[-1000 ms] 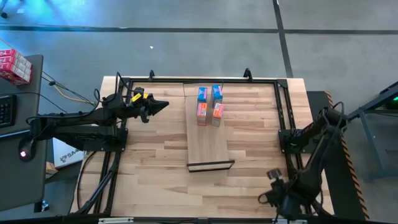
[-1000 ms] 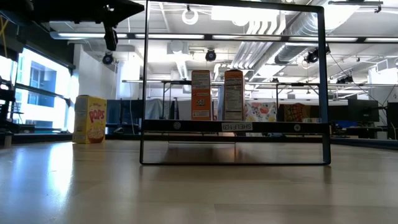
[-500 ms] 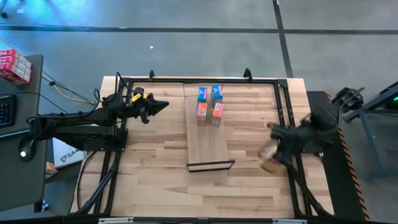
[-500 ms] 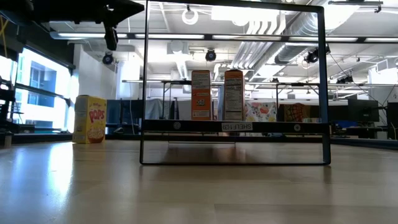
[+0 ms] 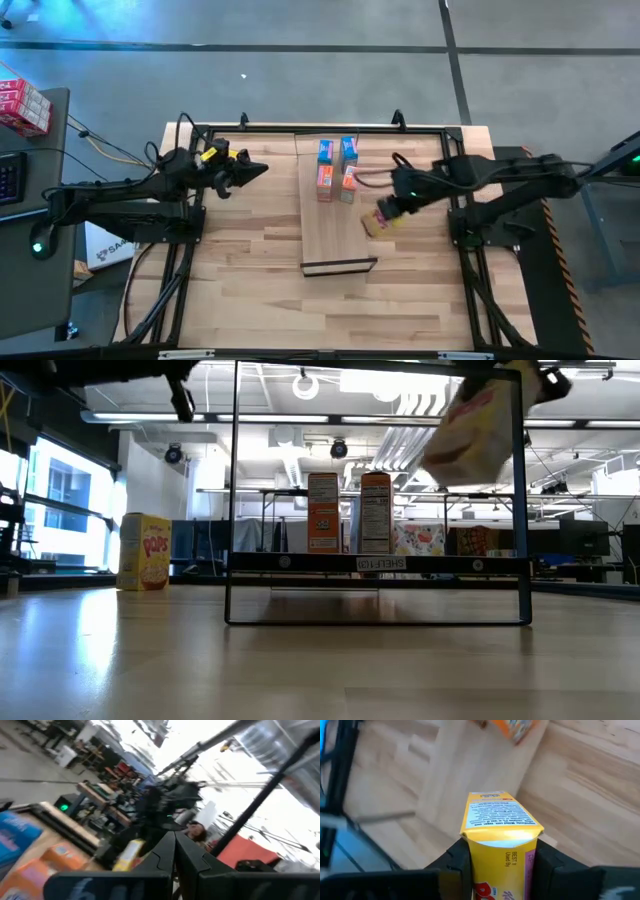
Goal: Stack cereal on shelf
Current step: Put the bottom yellow cereal box on the shelf
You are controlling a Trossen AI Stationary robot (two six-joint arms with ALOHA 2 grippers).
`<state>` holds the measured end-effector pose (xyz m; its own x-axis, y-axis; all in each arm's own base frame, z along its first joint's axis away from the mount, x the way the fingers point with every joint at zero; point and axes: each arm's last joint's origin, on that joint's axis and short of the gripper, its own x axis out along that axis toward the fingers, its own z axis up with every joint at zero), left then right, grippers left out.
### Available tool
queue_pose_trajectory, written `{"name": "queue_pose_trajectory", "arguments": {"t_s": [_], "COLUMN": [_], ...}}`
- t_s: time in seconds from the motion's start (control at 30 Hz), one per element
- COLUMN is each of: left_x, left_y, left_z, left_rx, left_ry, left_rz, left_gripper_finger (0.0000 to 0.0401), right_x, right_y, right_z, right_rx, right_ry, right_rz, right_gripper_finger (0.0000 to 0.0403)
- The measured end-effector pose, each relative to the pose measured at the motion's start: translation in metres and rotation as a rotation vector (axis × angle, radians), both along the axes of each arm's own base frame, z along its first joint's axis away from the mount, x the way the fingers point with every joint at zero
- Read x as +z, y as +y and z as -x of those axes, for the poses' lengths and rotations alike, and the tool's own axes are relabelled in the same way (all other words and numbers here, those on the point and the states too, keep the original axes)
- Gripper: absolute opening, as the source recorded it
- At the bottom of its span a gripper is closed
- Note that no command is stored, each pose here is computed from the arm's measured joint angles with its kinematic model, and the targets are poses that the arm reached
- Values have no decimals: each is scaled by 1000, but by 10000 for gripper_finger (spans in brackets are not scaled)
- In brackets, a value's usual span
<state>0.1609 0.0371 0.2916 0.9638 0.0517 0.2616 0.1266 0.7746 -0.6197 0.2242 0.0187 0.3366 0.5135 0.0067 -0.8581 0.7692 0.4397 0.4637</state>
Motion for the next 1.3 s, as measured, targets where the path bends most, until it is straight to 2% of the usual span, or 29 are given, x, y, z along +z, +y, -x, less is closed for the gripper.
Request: {"name": "queue_pose_trajectory", "arguments": {"t_s": [0.23, 0.37, 0.53, 0.7, 0.77, 0.87, 0.9, 1.03, 1.17, 1.3], "left_x": [12, 12, 12, 12, 12, 12, 12, 12, 12, 12], "left_y": [-1, -1, -2, -2, -2, -2, -2, -2, -1, -1], "left_z": [1, 1, 1, 1, 1, 1, 1, 1, 1, 1], "left_rx": [-18, -21, -44, -43, -43, -43, -44, -43, -34, -13], "left_ry": [-28, -26, -26, -25, -25, -25, -25, -25, -25, -26], "left_rz": [-62, -63, -55, -61, -60, -59, -53, -52, -49, -44], "left_gripper_finger": [0, 0, 0, 0, 0, 0, 0, 0, 0, 0], "right_x": [-18, -32, -41, -43, -43, -45, -47, -56, -62, -62], "right_y": [-18, -22, -21, -22, -23, -24, -23, -22, -24, -24], "right_z": [-47, -62, -69, -69, -69, -65, -64, -62, -67, -70], "right_rx": [-66, -31, 41, 36, -28, -218, -244, -228, -301, -278], "right_ry": [-88, -58, -18, -9, -1, 35, 53, 142, 153, 128], "right_rz": [14, 42, 61, 93, 102, 20, 2, 18, -12, 20], "right_gripper_finger": [108, 108, 108, 108, 108, 108, 108, 108, 108, 108]}}
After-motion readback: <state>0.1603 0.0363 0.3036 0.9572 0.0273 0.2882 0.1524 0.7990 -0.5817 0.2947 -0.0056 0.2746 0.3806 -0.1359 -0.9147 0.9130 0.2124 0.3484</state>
